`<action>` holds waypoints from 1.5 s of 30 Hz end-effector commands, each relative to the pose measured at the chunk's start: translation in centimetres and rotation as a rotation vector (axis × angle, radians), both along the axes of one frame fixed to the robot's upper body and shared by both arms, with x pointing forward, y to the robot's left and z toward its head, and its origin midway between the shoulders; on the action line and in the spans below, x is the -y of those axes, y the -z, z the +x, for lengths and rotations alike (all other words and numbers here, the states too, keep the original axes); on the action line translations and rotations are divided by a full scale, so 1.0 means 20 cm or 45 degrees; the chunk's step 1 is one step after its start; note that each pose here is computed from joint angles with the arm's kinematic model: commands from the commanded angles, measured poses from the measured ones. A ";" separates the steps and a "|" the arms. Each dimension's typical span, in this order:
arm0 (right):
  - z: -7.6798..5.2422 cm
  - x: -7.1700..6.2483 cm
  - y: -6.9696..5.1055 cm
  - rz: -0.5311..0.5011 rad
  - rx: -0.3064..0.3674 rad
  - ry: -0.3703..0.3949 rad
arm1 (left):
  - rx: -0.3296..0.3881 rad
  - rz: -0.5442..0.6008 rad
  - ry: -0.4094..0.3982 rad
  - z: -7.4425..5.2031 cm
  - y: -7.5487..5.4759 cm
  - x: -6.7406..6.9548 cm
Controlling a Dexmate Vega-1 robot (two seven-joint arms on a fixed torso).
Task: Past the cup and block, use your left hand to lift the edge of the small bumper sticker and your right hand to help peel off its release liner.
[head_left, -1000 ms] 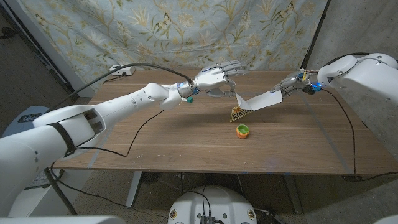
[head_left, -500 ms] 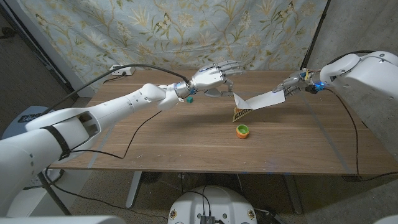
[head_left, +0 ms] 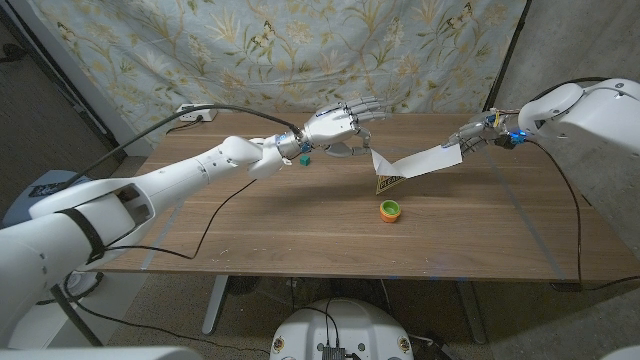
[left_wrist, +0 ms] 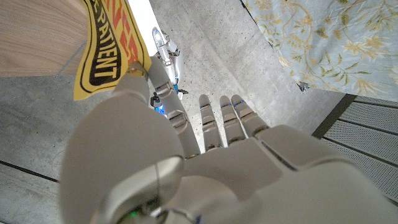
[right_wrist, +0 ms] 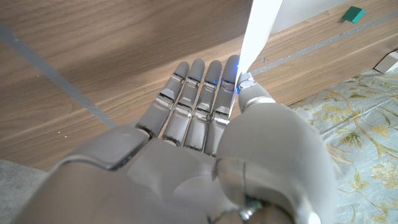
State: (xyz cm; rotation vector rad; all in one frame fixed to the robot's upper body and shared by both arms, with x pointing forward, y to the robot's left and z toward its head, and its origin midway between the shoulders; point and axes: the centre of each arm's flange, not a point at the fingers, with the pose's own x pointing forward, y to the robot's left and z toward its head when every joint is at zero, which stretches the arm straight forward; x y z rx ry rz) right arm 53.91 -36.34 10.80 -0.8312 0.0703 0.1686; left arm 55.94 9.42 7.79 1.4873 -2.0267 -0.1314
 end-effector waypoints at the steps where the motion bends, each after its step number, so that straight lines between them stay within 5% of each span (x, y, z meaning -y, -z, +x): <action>1: -0.01 0.01 -0.03 -0.025 0.009 0.012 | 0.005 0.001 -0.016 -0.01 0.00 -0.03; 45: -0.03 0.06 -0.07 -0.068 -0.006 0.090 | 0.020 -0.041 -0.067 -0.07 0.04 -0.21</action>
